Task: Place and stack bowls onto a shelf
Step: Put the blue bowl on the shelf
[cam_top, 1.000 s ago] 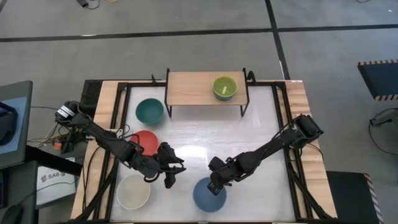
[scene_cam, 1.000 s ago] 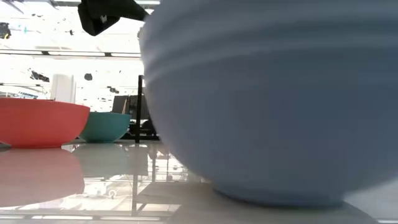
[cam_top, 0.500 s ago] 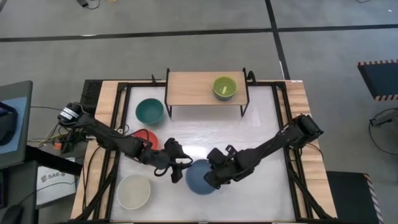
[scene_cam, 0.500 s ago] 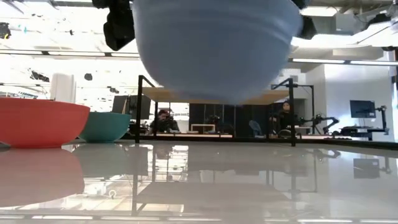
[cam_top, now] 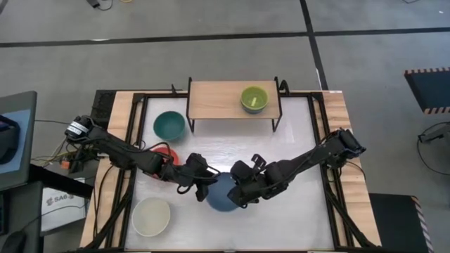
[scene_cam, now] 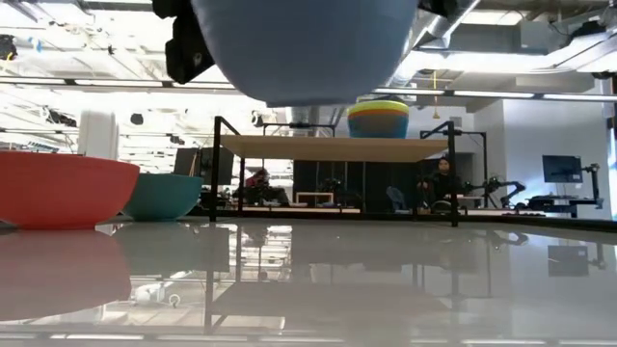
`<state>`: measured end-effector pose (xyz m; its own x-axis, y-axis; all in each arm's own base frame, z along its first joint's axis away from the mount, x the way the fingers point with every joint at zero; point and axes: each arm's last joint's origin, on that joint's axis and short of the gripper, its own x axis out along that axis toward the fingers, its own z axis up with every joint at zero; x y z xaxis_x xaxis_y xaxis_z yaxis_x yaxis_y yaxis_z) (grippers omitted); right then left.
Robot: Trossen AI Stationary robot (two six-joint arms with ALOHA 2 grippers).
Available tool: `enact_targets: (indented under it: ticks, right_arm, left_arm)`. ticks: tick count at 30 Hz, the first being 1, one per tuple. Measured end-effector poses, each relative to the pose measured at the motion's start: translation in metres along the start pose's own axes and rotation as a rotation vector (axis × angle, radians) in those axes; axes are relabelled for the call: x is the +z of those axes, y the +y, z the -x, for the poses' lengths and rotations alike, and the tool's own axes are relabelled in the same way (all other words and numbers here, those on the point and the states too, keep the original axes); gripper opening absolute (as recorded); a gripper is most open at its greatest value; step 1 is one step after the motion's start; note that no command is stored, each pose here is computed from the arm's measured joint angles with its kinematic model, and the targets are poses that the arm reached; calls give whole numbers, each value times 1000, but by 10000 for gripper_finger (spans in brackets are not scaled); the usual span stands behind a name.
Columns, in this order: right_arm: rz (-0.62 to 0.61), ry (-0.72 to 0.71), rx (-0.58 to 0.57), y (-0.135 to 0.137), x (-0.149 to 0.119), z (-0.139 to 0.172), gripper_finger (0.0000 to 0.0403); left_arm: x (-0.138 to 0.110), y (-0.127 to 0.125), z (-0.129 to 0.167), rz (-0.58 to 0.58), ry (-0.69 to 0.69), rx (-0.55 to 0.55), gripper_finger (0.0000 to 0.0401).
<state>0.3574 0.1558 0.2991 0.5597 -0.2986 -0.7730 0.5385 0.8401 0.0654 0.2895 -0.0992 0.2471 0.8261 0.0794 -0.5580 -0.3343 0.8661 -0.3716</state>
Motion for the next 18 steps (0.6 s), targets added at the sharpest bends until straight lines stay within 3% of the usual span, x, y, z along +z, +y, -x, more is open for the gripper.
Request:
enact_targets:
  ticks: [3,10,18]
  right_arm:
    - [-47,-8,64,4,11,8,59]
    - [-77,-43,144,5,36,37,138]
    - [-65,-69,19,-21,59,92,218]
  left_arm:
    - [1,1,-1,-11,-4,4,15]
    - [16,8,-3,-43,-3,36,0]
    - [74,41,9,-67,87,253,0]
